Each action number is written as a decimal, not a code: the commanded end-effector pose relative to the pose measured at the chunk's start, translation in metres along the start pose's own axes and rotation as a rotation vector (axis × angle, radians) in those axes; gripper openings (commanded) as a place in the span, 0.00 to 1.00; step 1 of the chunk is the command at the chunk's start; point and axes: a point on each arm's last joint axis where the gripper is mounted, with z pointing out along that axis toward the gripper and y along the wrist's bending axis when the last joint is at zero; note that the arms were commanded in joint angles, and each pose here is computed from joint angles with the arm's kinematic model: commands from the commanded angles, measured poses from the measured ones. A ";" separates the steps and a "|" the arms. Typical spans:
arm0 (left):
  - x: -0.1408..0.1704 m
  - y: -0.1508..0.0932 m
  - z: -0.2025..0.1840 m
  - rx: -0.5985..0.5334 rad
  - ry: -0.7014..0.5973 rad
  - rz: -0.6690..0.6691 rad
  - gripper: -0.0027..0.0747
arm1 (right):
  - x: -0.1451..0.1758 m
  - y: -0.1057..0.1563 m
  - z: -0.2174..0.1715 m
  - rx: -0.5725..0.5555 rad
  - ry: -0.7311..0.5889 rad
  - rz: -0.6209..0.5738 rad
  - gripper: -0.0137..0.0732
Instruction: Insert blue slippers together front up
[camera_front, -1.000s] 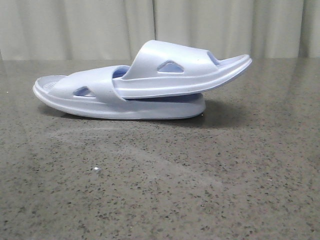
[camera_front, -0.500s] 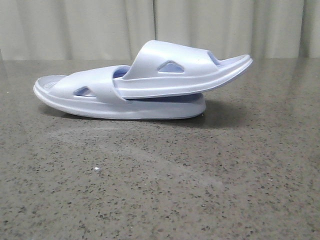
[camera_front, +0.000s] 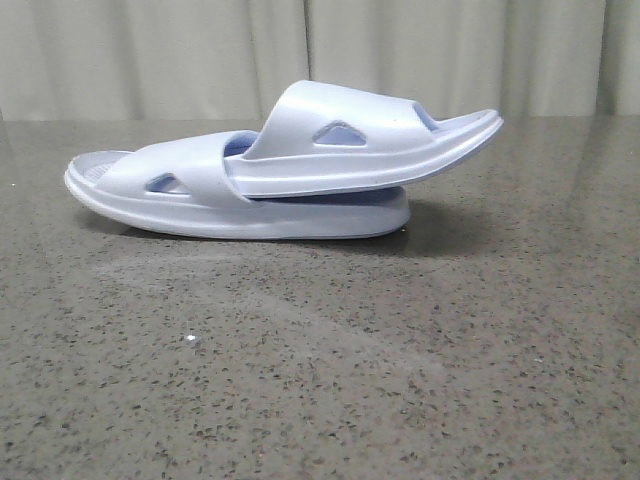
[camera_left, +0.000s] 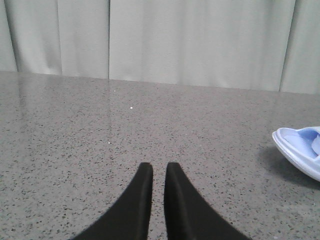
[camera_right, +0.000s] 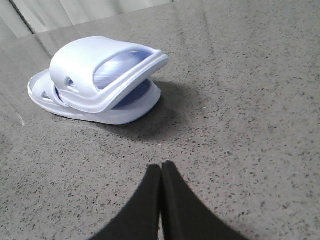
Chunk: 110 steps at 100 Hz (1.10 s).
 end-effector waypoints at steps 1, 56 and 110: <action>-0.005 0.000 -0.002 -0.001 -0.090 -0.006 0.05 | -0.008 0.003 0.000 -0.013 -0.021 -0.016 0.07; -0.005 0.000 -0.002 -0.001 -0.090 -0.006 0.05 | -0.008 0.003 0.000 -0.013 -0.021 -0.016 0.07; -0.005 0.000 -0.002 -0.001 -0.090 -0.006 0.05 | -0.022 -0.018 -0.004 0.222 -0.176 -0.174 0.07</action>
